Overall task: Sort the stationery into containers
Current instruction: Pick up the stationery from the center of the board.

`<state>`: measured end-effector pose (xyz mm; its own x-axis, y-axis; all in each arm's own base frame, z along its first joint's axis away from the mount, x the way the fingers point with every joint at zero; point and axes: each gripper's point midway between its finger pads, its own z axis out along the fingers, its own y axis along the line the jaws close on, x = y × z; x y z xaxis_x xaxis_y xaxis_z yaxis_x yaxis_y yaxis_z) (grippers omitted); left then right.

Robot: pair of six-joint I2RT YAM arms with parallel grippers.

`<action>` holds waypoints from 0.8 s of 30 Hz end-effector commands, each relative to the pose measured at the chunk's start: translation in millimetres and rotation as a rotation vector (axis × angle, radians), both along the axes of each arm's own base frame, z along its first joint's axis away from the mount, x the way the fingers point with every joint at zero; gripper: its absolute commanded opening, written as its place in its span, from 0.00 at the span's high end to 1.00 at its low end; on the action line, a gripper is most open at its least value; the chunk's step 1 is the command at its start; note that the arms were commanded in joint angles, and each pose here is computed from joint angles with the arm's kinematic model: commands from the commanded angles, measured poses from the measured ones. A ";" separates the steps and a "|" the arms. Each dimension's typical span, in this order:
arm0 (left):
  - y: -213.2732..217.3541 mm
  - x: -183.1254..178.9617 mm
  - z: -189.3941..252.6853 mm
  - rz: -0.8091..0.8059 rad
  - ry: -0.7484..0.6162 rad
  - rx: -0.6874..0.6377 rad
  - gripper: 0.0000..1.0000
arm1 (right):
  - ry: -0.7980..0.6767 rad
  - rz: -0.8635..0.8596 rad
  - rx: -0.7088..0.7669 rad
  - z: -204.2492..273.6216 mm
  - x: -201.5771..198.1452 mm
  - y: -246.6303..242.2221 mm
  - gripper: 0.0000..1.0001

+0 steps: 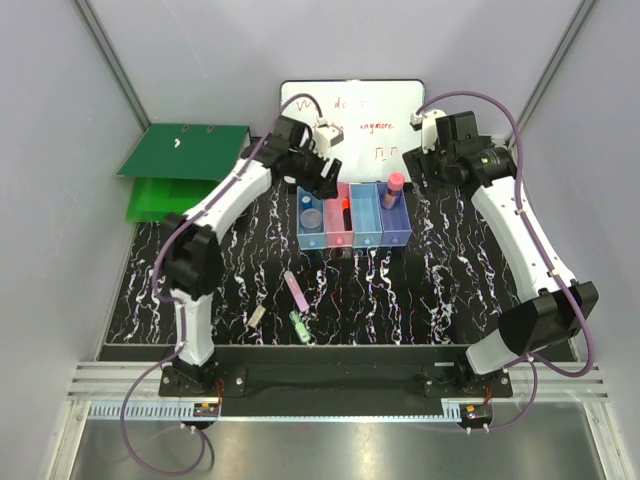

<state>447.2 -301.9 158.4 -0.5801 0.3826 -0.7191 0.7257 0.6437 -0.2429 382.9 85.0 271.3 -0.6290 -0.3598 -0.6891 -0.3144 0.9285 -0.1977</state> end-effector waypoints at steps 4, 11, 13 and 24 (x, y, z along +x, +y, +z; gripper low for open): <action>65.7 -87.7 73.7 -0.420 -0.389 0.246 0.20 | -0.088 0.076 0.055 38.7 -0.2 11.5 0.22; 107.5 -150.1 8.6 -0.706 -0.460 0.485 0.19 | -0.056 0.180 0.091 39.9 -17.3 27.0 0.24; 110.4 -156.8 -0.4 -0.820 -0.535 0.562 0.19 | -0.057 0.195 0.081 39.7 -18.5 27.5 0.24; 110.2 -176.8 -60.2 -1.295 -0.716 0.731 0.19 | -0.069 0.192 0.045 40.7 -28.5 18.3 0.23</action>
